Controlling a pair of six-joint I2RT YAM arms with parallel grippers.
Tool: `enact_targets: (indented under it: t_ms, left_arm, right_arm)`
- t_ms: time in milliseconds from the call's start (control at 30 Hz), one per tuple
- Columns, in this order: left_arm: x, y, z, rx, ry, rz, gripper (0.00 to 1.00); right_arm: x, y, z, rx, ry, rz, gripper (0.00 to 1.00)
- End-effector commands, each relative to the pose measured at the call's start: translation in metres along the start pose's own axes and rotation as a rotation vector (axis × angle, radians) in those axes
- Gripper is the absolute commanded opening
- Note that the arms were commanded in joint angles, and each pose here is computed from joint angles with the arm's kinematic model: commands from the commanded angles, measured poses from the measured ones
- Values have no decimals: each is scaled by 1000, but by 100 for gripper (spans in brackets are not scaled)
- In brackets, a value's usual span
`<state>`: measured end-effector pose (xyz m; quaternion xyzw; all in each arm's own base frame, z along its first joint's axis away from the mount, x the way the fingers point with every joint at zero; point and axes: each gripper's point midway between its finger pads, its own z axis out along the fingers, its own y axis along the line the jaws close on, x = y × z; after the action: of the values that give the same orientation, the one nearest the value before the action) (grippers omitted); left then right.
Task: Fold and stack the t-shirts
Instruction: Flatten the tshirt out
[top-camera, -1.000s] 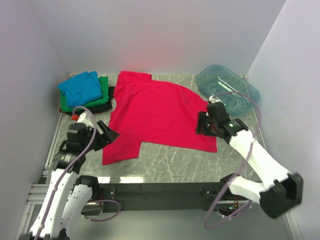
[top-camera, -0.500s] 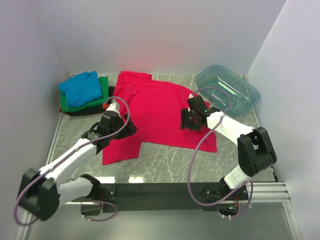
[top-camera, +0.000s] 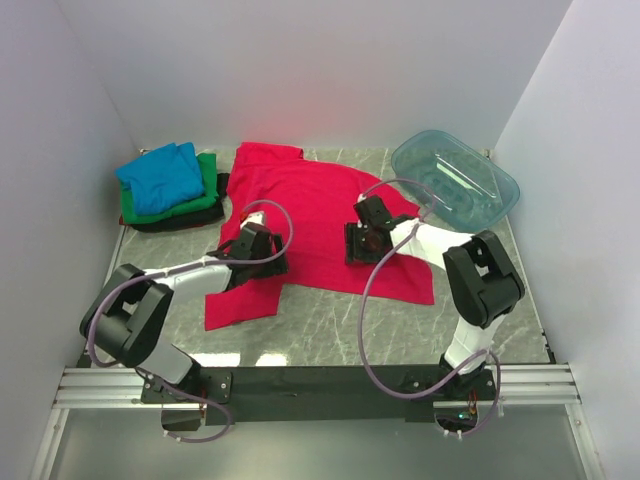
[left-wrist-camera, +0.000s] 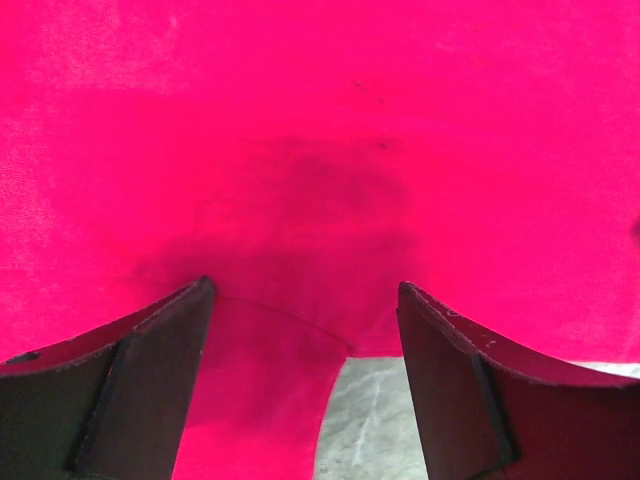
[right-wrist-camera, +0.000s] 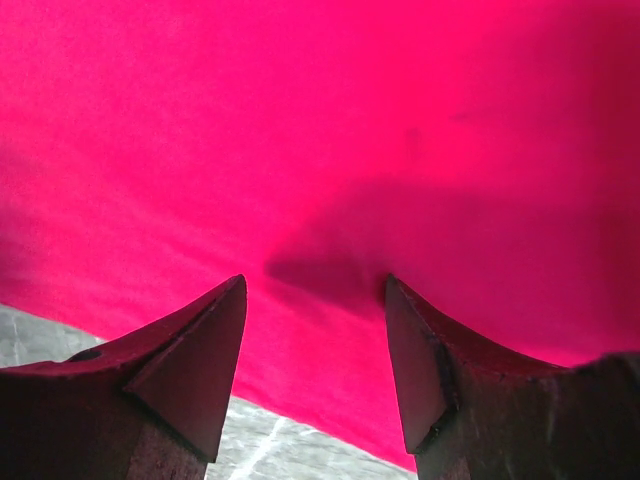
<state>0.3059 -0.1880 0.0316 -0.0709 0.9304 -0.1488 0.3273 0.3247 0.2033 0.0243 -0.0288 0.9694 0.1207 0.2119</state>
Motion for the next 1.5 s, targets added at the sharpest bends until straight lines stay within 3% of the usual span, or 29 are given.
enact_targets:
  t_ms: [0,467,633,733,900,1100,1233,1467]
  left_arm:
    - [13,0,-3,37,1,-22,80]
    - [90,25,-50,5,97,-71,81]
    - [82,23,-74,34,48,-107,82]
    - [69,19,-88,46,11,-107,82]
    - [21,-4,-113,94,-111,-93,83]
    - [-18,-55,-106,195,-162,-55,83]
    - [-23,-107,-94,295,-143,-7,83]
    - [9,-208,-59,395,-59,164,83]
  right_arm:
    - [2,20,4,-43,-20,-17,64]
    - [92,50,3,-123,100,-72,60]
    - [106,60,-12,-162,123,-98,61]
    - [92,64,-33,-161,79,-115,61]
    - [27,58,-80,-118,-98,-101,66]
    - [-47,-9,-92,14,-227,37,67]
    - [-82,-55,-89,116,-268,120,66]
    - [-130,-110,-78,218,-315,221,67]
